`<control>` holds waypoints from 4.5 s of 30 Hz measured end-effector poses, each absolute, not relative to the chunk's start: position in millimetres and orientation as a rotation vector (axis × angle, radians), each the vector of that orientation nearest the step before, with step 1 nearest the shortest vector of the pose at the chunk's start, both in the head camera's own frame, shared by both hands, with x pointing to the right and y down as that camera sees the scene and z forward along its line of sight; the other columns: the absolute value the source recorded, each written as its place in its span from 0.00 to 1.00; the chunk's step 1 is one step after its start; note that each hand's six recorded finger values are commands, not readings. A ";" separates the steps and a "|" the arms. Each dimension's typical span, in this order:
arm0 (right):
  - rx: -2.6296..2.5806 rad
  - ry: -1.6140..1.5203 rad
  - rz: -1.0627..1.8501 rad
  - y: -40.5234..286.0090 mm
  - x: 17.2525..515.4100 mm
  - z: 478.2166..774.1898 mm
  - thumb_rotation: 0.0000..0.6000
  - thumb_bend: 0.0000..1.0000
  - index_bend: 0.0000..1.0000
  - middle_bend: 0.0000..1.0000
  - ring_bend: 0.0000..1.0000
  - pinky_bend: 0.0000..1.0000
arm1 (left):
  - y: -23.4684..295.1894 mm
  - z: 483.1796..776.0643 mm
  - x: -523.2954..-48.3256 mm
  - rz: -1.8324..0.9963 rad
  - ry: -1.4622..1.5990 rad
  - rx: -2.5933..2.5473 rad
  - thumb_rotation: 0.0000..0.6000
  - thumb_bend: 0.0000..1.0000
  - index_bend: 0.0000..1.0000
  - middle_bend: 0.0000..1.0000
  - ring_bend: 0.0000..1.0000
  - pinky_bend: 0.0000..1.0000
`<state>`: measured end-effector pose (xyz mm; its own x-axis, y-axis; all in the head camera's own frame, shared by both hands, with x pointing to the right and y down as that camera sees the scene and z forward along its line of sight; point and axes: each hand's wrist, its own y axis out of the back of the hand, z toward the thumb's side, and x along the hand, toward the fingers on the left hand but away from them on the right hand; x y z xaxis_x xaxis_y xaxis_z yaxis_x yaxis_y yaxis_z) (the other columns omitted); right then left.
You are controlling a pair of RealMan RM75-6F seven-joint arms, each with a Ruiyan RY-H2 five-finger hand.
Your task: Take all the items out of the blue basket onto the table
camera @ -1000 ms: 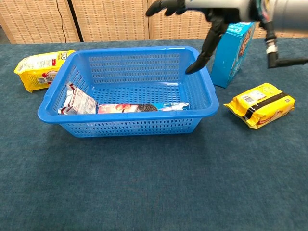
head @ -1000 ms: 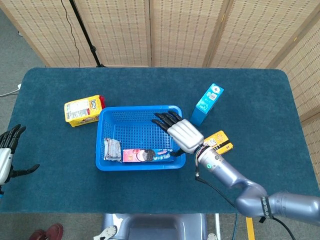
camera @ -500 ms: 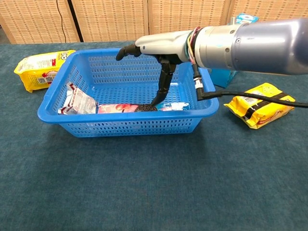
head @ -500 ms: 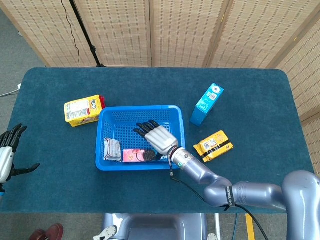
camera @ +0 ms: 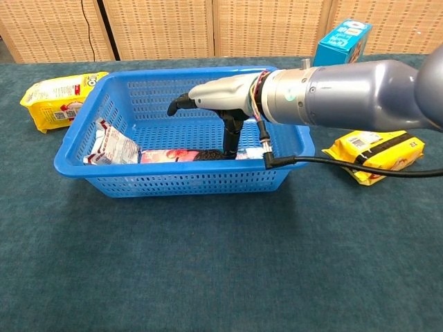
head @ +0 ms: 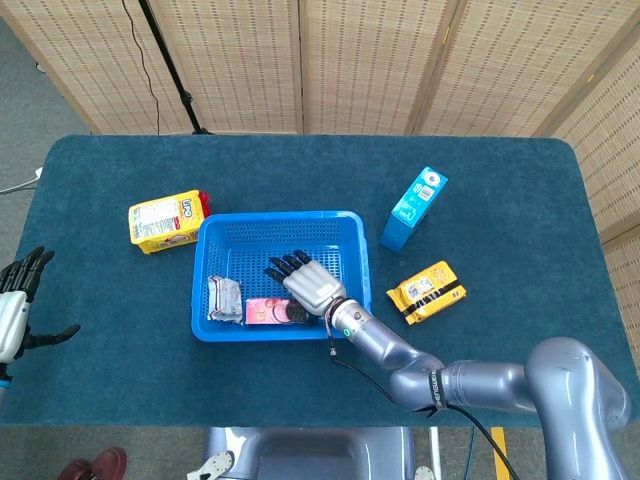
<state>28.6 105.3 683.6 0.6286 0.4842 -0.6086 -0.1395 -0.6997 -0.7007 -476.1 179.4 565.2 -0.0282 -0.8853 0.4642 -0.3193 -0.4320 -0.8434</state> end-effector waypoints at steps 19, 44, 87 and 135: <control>-1.936 -0.332 1.092 80.2 37.8 702.1 1.00 0.00 0.00 0.00 0.00 0.03 | 180.1 564.9 -477.6 -1.478 1.265 -1.759 1.00 0.01 0.00 0.00 0.00 0.00; -2.057 -0.206 1.170 99.5 40.0 681.0 1.00 0.00 0.00 0.00 0.00 0.00 | 181.5 563.9 -475.9 -1.470 1.251 -1.769 1.00 0.01 0.00 0.00 0.00 0.00; -1.803 -0.764 0.908 38.8 135.4 555.3 1.00 0.16 0.59 0.65 0.62 0.63 | 186.3 564.4 -467.0 -1.428 1.216 -1.841 1.00 0.01 0.00 0.00 0.00 0.00; -1.905 -0.967 1.188 171.9 393.3 563.6 1.00 0.00 0.00 0.00 0.00 0.05 | 113.3 563.8 -294.1 -1.190 0.651 -2.144 1.00 0.01 0.00 0.00 0.00 0.00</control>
